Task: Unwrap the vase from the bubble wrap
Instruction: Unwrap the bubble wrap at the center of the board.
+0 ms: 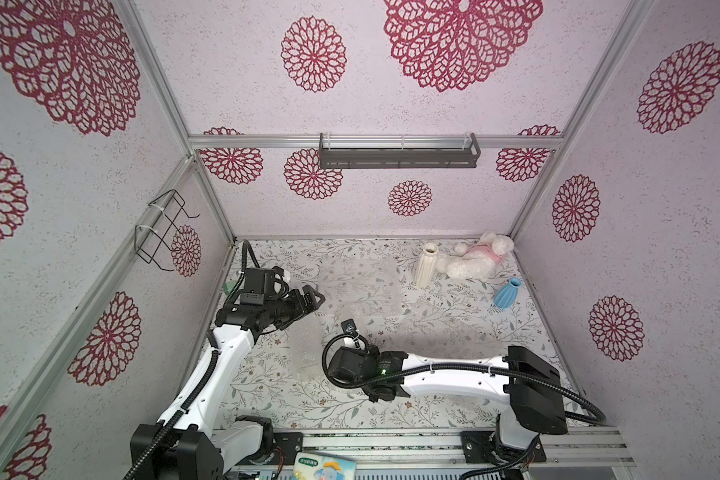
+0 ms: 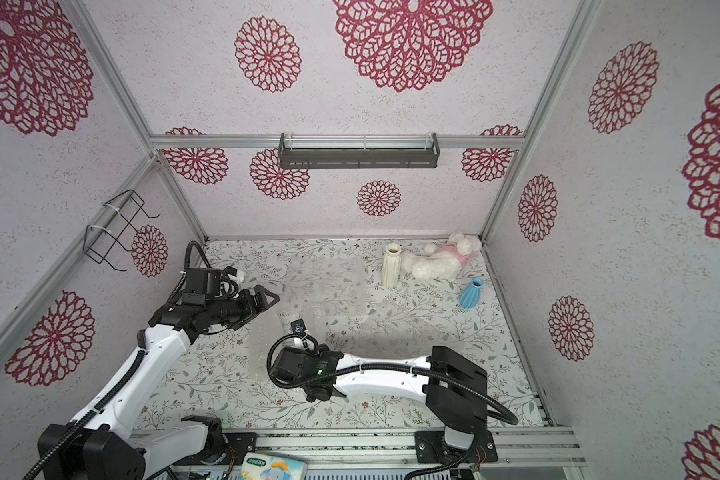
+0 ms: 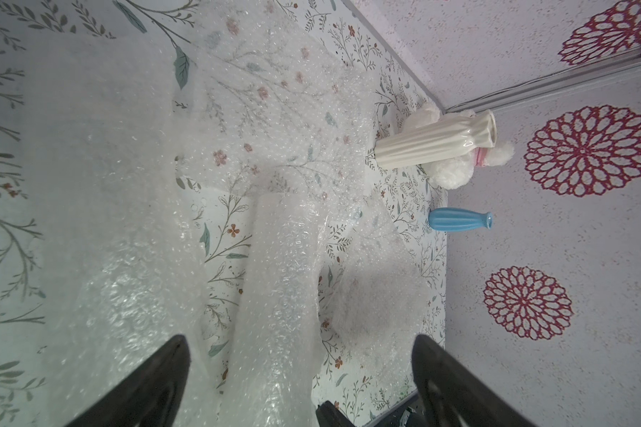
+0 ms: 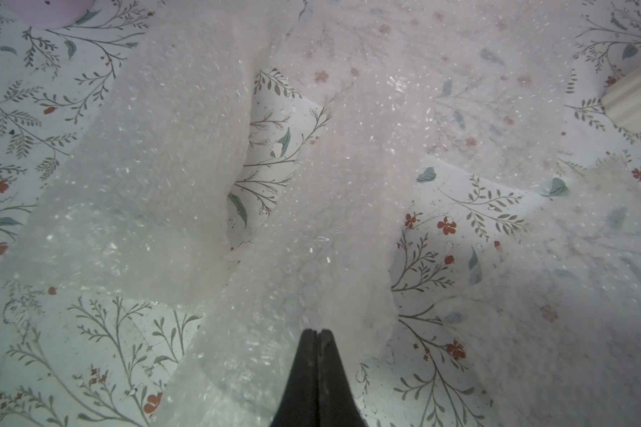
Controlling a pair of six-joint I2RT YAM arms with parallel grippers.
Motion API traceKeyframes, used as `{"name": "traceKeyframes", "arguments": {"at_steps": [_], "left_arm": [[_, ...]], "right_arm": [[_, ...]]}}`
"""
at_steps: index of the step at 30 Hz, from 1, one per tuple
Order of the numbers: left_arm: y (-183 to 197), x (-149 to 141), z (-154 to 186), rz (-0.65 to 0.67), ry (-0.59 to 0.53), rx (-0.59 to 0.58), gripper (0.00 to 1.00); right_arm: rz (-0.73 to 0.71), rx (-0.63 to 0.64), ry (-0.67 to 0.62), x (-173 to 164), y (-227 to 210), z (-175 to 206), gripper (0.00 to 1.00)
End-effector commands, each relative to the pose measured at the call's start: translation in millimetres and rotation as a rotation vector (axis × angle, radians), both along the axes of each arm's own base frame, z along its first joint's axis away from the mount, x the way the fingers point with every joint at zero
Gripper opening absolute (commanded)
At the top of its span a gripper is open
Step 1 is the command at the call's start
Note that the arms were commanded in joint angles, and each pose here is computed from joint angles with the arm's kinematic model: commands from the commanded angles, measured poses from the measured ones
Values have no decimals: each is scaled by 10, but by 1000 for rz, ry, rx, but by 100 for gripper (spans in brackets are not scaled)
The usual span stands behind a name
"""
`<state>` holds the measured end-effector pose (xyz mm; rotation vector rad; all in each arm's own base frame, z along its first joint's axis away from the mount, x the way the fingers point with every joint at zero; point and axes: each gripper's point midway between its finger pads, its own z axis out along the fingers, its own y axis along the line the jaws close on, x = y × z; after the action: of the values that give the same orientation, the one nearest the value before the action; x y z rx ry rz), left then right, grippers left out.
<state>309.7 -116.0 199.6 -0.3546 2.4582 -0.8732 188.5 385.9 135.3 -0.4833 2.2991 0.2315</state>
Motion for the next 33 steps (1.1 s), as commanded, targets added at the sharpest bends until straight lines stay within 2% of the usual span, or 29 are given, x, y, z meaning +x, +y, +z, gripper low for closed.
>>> {"name": "traceKeyframes", "arguments": {"at_steps": [1,15,29,33], "left_arm": [[-23,-1,-22,-7,-3,-4,96],[-99,-15,-96,-30,15,20,96],[-357,-185,-371,-104,76,225,96],[-397,-246,-491,-97,115,219,95]], "right_arm": [[-48,71,-50,72,-106,265,0],[-86,133,-54,34,-345,217,0],[-108,254,-53,-53,-659,37,0],[-103,275,-44,-86,-719,-84,0]]}}
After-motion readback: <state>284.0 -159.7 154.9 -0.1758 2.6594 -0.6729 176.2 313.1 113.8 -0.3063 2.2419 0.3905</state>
